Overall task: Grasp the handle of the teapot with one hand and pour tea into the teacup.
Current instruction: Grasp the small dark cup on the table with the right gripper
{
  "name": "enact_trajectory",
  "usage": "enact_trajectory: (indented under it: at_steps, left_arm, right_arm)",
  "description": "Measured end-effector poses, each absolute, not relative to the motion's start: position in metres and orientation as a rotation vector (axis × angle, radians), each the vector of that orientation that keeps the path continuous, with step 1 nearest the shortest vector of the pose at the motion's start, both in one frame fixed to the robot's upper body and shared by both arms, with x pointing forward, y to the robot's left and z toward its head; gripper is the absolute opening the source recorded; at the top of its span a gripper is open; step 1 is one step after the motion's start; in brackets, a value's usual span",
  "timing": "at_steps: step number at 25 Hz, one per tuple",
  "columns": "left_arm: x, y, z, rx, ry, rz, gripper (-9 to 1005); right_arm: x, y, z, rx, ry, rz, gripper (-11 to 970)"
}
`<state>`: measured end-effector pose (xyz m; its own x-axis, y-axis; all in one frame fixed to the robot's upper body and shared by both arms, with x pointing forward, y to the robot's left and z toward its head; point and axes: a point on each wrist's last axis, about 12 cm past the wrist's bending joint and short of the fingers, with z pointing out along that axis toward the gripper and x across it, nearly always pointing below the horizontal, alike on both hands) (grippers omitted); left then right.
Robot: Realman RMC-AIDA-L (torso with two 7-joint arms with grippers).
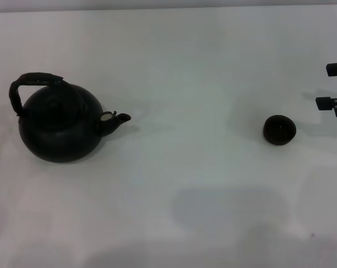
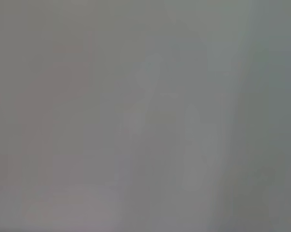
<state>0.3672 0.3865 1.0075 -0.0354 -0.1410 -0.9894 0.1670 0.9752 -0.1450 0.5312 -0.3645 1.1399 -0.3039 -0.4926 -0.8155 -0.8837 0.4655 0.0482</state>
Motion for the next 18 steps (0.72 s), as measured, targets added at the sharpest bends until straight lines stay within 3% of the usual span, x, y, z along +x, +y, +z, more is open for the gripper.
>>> enact_trajectory:
  at_steps: [12, 18]
  left_arm:
    - [0.374, 0.386, 1.011, 0.040, 1.566, -0.253, 799]
    - [0.374, 0.386, 1.010, 0.038, 1.570, -0.250, 800]
  right_arm:
    - [0.538, -0.355, 1.140, -1.158, 1.999, 0.659, 857]
    - [0.546, -0.332, 1.124, -1.229, 2.081, 0.620, 857]
